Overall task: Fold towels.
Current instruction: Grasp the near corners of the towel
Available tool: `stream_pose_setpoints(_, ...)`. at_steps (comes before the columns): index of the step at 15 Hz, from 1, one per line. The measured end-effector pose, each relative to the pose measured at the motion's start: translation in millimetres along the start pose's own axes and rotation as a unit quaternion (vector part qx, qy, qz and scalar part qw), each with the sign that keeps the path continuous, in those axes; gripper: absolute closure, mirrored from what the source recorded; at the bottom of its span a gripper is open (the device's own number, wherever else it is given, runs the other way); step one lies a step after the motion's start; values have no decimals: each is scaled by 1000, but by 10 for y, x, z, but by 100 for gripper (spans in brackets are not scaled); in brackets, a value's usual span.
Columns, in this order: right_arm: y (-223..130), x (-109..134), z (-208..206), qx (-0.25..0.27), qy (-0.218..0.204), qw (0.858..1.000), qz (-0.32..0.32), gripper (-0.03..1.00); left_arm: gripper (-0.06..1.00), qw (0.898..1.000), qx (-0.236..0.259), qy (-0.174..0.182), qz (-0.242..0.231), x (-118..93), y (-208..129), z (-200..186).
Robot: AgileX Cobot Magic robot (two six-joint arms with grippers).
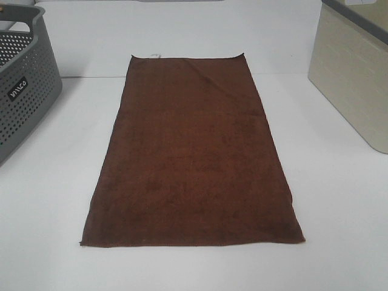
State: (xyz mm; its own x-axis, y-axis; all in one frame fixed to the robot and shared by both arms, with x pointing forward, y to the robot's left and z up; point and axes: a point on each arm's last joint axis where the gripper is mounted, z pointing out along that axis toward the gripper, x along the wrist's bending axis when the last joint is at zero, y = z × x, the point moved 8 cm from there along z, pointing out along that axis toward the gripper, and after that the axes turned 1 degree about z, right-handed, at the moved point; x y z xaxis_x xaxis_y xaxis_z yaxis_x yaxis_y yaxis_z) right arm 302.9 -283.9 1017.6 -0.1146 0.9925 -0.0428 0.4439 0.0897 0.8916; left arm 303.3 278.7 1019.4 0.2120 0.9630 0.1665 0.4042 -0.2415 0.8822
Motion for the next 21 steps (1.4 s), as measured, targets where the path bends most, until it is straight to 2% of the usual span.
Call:
stream_pose_setpoints(15, 0, 0, 0, 0, 0, 1000, 0, 12, 19, 1000, 0, 0, 0, 0, 0, 0)
stream_pose_setpoints(21, 0, 0, 0, 0, 0, 1000, 0, 12, 19, 1000, 0, 7, -18, 23, -1, 0)
